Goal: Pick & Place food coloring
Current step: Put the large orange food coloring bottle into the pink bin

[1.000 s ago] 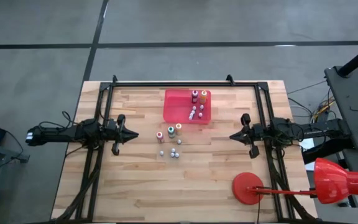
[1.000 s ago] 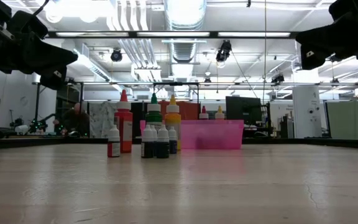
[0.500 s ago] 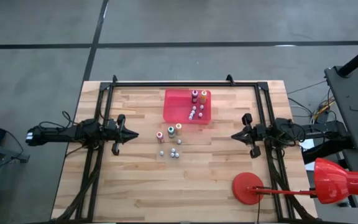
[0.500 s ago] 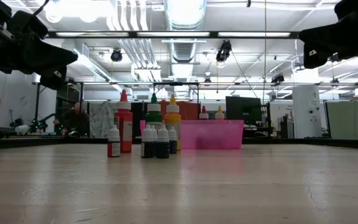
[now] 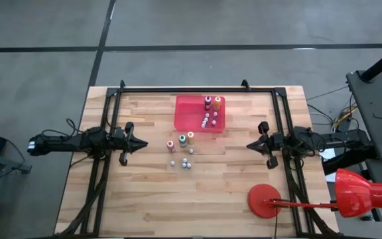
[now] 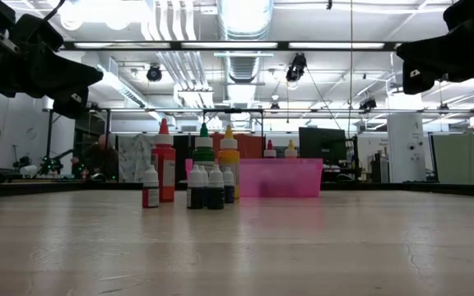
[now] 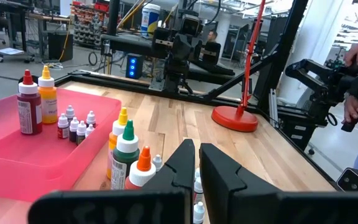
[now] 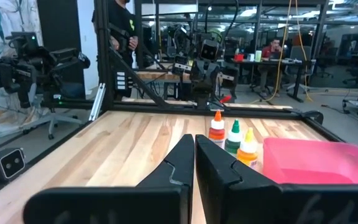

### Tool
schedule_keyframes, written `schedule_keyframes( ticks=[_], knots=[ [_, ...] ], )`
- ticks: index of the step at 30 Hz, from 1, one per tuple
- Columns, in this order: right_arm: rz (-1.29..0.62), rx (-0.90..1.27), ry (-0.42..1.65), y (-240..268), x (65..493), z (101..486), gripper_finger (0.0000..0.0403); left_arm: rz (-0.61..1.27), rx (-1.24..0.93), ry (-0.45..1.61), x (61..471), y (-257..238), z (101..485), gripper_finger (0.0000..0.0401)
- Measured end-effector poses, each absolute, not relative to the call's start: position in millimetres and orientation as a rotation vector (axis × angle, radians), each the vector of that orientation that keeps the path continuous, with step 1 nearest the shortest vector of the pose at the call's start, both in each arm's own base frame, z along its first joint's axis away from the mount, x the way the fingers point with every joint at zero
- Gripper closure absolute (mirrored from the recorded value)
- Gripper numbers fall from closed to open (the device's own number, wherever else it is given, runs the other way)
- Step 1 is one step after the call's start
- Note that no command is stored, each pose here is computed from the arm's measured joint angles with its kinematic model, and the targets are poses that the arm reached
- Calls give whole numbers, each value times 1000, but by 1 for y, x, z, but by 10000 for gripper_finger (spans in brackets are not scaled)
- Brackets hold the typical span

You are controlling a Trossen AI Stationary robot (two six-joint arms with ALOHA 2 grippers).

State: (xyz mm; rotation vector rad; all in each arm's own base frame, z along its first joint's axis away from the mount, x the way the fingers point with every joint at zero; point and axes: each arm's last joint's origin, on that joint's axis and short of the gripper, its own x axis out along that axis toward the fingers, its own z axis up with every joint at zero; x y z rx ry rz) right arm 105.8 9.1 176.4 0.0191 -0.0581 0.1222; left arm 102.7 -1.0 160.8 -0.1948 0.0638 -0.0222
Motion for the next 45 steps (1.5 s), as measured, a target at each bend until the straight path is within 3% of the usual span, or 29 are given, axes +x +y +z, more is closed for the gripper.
schedule_keyframes(
  ticks=[45],
  knots=[
    [121, -15, -24, 8, 97, 168, 394, -22, -195, 63, 103, -1, 161, 401]
  ],
)
